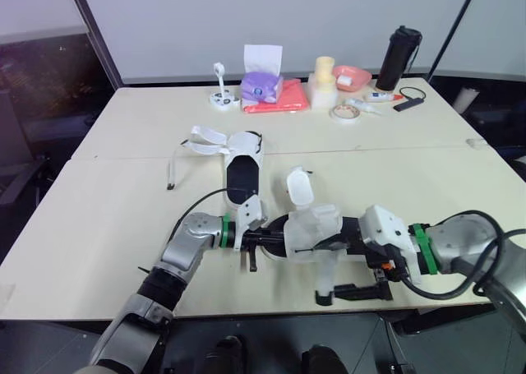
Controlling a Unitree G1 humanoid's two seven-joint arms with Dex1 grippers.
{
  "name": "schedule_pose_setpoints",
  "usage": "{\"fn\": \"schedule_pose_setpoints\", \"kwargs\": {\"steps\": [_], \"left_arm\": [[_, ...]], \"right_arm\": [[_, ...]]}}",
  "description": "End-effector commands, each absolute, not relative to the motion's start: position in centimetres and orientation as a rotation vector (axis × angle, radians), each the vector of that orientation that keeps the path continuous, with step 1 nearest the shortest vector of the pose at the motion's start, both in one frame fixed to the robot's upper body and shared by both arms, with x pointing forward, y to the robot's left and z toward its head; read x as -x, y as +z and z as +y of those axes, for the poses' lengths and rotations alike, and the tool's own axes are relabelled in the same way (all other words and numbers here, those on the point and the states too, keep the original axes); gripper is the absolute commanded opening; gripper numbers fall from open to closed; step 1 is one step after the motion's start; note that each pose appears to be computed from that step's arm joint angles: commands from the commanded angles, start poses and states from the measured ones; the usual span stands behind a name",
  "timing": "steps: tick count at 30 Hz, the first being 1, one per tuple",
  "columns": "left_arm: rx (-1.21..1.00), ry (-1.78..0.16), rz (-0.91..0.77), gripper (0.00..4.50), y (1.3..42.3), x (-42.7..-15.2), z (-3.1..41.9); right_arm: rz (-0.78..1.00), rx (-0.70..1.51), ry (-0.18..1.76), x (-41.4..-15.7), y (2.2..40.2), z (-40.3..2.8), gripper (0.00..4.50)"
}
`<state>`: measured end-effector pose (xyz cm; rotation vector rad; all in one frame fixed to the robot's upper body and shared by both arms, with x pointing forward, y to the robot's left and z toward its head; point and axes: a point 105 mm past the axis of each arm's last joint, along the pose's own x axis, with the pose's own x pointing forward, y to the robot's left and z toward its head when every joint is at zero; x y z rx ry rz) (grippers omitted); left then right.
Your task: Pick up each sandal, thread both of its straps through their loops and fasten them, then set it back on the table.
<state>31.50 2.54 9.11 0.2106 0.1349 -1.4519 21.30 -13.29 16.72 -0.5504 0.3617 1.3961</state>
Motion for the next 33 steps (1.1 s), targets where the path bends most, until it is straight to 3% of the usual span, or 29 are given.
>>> {"fn": "schedule_pose_setpoints", "kwargs": {"steps": [1, 6, 17, 33], "left_arm": [[-0.221, -1.444, 0.165, 0.0, 8.5, -31.6, 2.8], [-0.221, -1.448, 0.164, 0.0, 8.4, -31.4, 2.6], [-0.198, -1.463, 0.165, 0.0, 8.3, -30.7, 2.4], [-0.191, -1.476, 0.171, 0.0, 8.2, -30.1, 2.2]], "right_arm": [[0.363, 0.57, 1.418, -20.3, 18.1, -13.9, 4.47], [0.457, 0.538, 1.403, -19.2, 18.1, -16.0, 4.47], [0.626, 0.055, 1.192, -20.9, 14.8, -17.4, 4.47], [0.648, -0.229, 1.119, -22.2, 11.3, -12.1, 4.47]]}}
